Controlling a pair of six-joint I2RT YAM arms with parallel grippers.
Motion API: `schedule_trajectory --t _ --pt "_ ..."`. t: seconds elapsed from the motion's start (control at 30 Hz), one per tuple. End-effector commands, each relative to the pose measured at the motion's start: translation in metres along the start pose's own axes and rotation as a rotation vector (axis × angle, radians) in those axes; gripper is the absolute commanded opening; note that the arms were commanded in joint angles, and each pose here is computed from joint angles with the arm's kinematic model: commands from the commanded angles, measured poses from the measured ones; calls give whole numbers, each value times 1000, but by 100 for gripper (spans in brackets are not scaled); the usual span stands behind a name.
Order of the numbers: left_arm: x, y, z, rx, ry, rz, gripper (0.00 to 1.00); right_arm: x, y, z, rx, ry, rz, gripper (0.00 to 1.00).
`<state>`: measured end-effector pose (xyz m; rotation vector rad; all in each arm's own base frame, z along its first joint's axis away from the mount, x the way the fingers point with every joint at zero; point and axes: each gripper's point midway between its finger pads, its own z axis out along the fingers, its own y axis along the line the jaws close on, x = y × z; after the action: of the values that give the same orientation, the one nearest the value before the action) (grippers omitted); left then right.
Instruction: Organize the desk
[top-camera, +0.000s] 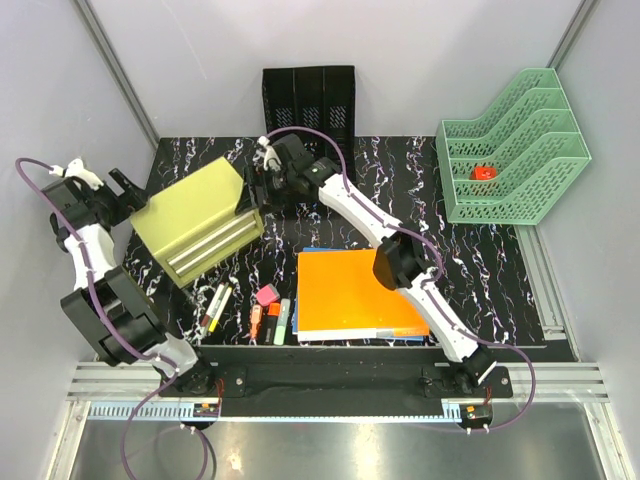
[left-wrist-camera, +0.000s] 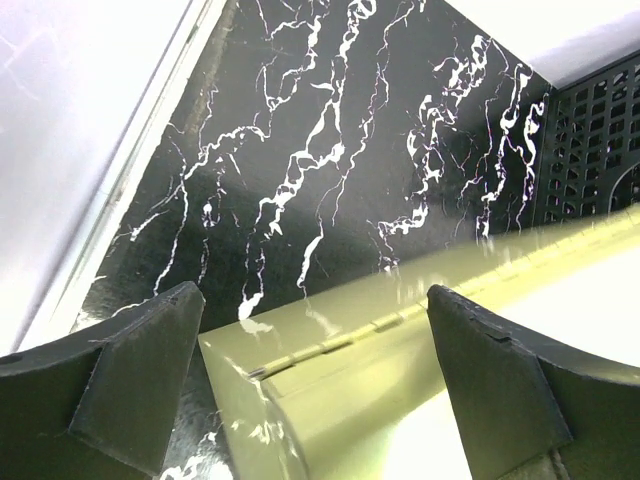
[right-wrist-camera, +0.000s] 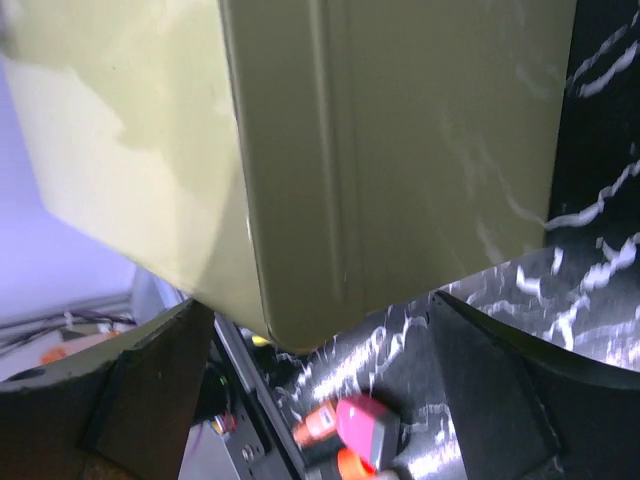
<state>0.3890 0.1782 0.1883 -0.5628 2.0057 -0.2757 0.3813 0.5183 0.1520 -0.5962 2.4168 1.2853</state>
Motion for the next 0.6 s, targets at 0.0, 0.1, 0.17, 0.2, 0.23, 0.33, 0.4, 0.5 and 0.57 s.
schedule_trajectory --t 0.0,0.1,0.17,0.2,0.23,0.33,0.4,0.5,0.57 --pt "61 -28 -24 115 206 -16 98 -68 5 11 -122 -251 47 94" --pt "61 -30 -28 116 203 -8 98 -69 9 14 -159 -253 77 94" --pt "60 -31 -30 118 201 -9 98 -72 13 13 -182 -259 92 94" --pt "60 -33 -31 119 201 -11 98 -73 14 12 -190 -261 111 94" --pt "60 -34 -32 123 202 -12 98 -75 15 11 -200 -265 119 94" --pt "60 -40 -36 145 204 -20 96 -80 13 8 -234 -264 167 94" --pt "59 -45 -40 158 198 -16 96 -84 16 5 -259 -267 190 93" --pt "60 -53 -46 184 198 -9 96 -83 24 2 -294 -257 207 92" --pt "63 -57 -48 203 203 -5 96 -77 25 5 -321 -237 220 91"
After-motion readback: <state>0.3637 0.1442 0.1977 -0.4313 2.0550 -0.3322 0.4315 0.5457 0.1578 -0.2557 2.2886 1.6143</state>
